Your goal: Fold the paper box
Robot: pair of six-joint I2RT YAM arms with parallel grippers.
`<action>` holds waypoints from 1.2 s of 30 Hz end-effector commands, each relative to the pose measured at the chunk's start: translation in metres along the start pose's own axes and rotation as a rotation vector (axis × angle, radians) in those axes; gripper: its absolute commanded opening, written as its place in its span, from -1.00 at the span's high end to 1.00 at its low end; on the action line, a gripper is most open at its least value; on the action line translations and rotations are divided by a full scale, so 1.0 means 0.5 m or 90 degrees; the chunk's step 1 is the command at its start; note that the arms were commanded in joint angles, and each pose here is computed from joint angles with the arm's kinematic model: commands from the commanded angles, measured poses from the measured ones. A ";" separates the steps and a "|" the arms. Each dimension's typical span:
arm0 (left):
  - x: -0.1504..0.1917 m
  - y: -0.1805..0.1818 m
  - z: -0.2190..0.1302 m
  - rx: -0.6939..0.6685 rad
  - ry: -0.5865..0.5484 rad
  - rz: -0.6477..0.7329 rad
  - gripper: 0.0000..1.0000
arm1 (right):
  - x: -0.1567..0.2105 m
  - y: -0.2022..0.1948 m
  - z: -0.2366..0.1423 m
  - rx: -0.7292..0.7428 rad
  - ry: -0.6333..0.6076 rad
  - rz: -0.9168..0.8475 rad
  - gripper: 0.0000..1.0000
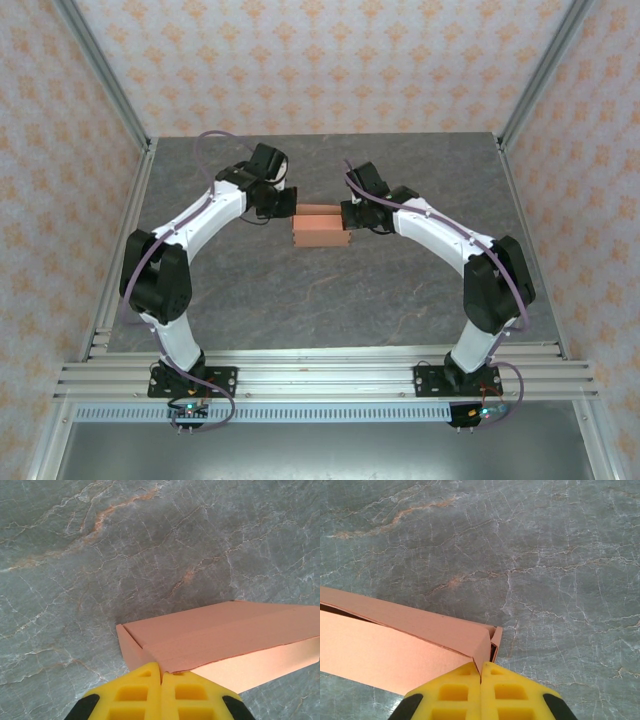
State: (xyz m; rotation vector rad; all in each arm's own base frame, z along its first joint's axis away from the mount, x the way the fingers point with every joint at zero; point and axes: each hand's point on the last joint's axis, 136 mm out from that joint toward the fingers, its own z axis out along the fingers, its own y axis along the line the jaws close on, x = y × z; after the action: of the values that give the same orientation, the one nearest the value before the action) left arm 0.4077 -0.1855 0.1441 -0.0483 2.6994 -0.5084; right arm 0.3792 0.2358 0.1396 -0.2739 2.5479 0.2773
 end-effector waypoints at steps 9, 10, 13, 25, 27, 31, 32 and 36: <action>0.003 -0.003 0.006 0.030 0.049 -0.043 1.00 | 0.033 -0.010 0.003 0.019 0.025 -0.018 1.00; 0.003 -0.003 0.007 0.035 0.052 -0.046 1.00 | 0.033 -0.009 0.004 0.018 0.025 -0.019 1.00; 0.003 -0.001 0.011 0.042 0.058 -0.056 1.00 | 0.032 -0.008 0.005 0.018 0.026 -0.018 1.00; -0.006 -0.007 0.018 0.084 0.066 -0.098 1.00 | 0.030 -0.012 0.003 0.024 0.023 -0.022 1.00; -0.008 -0.012 0.020 0.099 0.068 -0.107 1.00 | 0.030 -0.013 0.003 0.025 0.023 -0.023 1.00; -0.008 -0.006 0.021 0.091 0.073 -0.111 1.00 | 0.030 -0.014 0.003 0.027 0.024 -0.024 1.00; -0.008 -0.004 0.022 0.090 0.075 -0.113 1.00 | 0.030 -0.014 0.003 0.027 0.023 -0.024 1.00; -0.007 -0.002 0.028 0.096 0.082 -0.125 1.00 | 0.030 -0.012 0.006 0.026 0.025 -0.024 1.00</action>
State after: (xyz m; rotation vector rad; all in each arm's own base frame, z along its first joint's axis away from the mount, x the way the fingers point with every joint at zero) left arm 0.4182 -0.1897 0.1443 -0.1831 2.7391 -0.7586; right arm 0.3816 0.2335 0.1403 -0.2752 2.5363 0.2550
